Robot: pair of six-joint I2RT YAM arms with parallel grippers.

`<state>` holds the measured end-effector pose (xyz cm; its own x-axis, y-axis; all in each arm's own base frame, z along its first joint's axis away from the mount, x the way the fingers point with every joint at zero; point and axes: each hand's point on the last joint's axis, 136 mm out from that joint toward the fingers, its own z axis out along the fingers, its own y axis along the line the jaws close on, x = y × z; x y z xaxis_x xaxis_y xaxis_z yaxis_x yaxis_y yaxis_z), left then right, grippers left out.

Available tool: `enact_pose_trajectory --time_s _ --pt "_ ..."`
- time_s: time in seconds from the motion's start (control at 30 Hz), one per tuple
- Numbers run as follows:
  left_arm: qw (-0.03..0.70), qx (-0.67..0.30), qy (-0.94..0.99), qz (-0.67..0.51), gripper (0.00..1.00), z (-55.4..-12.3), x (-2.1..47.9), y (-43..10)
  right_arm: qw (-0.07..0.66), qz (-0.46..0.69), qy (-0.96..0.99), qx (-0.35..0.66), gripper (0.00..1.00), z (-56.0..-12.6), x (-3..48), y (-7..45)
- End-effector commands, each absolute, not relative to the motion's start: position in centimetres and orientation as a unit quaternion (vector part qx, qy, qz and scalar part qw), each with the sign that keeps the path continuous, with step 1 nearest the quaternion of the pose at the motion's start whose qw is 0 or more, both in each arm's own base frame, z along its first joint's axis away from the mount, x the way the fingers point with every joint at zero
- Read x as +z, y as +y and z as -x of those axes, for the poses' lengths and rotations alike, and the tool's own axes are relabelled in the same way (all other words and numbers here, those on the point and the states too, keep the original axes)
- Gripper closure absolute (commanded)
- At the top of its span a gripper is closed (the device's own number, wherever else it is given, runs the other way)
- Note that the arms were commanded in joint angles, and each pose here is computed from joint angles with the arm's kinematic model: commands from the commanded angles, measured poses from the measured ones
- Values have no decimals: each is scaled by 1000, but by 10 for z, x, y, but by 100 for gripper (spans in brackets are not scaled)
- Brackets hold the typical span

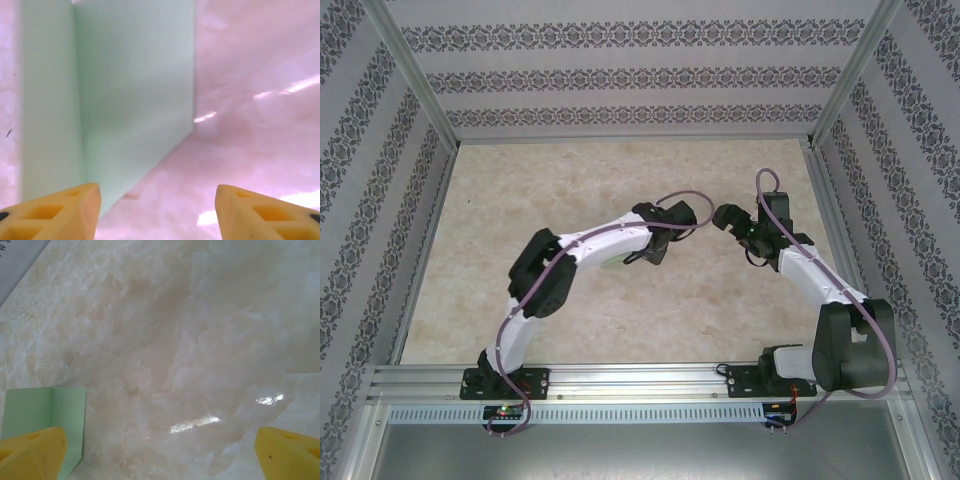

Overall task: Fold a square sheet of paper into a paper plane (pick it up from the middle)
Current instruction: Turn over the paper at the center of the table, then third fold the triangle at the center of the table.

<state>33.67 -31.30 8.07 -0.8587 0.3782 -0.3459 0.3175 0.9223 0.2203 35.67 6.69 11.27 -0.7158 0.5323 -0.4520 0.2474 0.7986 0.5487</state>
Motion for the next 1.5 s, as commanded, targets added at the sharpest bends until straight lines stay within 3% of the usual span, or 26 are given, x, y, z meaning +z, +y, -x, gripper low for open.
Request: enact_pose_trajectory --time_s 0.0,0.27,0.6,1.03,1.33,1.47 --pt "221 -59 964 -138 34 -341 121 -331 287 -186 896 284 5 -363 118 89" --pt "228 -161 960 -19 29 -357 125 -271 219 -96 902 359 8 -349 112 181" --pt "180 -193 961 83 33 -354 69 -218 125 -47 907 400 20 -322 84 279" --pt "147 -239 953 118 38 -350 47 -213 58 -65 892 444 36 -304 62 324" --pt "144 -233 953 127 38 -349 43 -208 43 -69 892 445 37 -299 52 329" --pt "146 -232 953 129 39 -350 45 -206 38 -63 884 461 43 -298 56 338"
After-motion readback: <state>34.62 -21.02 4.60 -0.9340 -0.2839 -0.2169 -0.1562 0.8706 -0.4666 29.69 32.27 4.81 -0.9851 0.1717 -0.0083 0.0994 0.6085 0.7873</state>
